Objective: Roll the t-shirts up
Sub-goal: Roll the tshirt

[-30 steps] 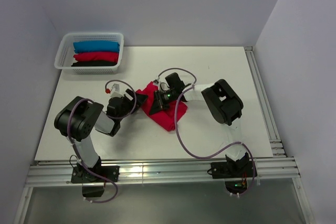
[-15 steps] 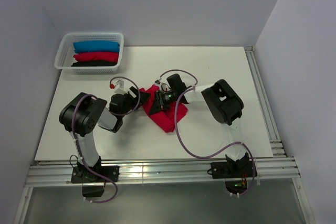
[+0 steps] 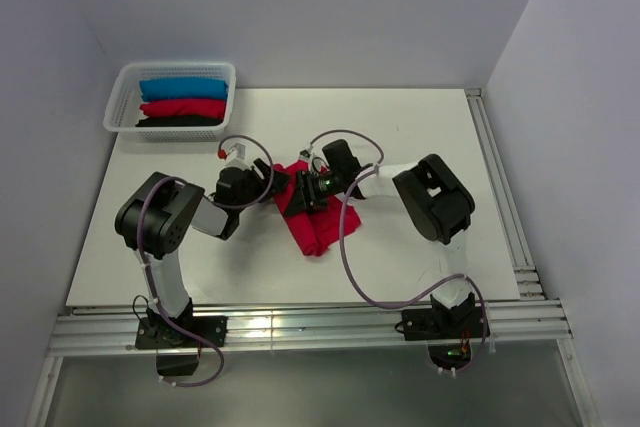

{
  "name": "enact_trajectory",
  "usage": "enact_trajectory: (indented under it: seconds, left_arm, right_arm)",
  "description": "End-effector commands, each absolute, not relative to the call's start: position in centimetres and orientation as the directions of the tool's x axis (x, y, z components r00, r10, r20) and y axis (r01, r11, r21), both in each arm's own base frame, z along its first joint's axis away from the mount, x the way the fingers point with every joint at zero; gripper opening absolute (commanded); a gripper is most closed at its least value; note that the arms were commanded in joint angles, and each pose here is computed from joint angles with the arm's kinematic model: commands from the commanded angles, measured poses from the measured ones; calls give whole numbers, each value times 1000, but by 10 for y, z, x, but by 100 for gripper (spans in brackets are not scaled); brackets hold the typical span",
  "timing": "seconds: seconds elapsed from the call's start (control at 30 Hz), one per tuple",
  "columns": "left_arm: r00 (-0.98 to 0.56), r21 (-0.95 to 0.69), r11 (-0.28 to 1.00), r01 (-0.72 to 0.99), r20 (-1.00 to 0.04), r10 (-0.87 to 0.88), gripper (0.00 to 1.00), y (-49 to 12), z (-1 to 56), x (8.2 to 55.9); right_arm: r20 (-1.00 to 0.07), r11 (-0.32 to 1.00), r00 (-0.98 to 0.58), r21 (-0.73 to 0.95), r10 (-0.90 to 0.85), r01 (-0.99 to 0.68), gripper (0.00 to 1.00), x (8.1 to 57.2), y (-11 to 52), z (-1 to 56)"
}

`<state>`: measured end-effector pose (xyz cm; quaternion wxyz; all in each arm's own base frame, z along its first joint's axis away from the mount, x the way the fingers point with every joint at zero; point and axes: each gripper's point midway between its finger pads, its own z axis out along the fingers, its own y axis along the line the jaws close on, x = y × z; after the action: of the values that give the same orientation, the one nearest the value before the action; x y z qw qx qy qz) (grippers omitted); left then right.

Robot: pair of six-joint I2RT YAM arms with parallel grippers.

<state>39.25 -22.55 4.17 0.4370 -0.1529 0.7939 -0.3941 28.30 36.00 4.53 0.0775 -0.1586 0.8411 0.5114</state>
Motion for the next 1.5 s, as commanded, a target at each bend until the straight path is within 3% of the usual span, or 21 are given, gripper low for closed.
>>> enact_trajectory:
  seconds: [0.0,0.13,0.43,0.53,0.7,0.83,0.93,1.1,1.47]
  left_arm:
    - [-611,-692,721,18,-579,-540,65,-213,12,386]
    - [-608,-681,732,17,-588,-533,64,-215,13,386]
    - [-607,-660,751,16,-604,-517,64,-218,15,387]
    - [-607,-659,752,18,-605,-515,64,-219,15,387]
    - [-610,-649,760,18,-610,-506,64,-221,15,388]
    - [-614,-642,767,15,-611,-499,63,-224,14,388]
    - [-613,-638,770,15,-614,-497,63,-226,16,388]
    - [-620,-632,775,8,-611,-492,63,-227,16,386]
    - [-626,-595,804,-19,-620,-473,63,-228,15,388]
  right_arm:
    - [-352,451,-921,803,-167,-389,57,289,354,59]
    - [-371,489,-916,778,-152,-396,62,293,347,61]
    - [-401,582,-908,712,-122,-393,64,295,324,70]
    - [-414,589,-902,701,-124,-403,70,291,319,79]
    - [-492,641,-867,640,-82,-424,70,288,303,103]
    - [-518,608,-852,652,-78,-453,57,274,301,129]
    - [-493,547,-864,698,-99,-461,41,261,311,134]
    - [-444,483,-886,752,-131,-448,25,244,330,124]
    - [-367,422,-912,809,-180,-409,20,219,360,103]
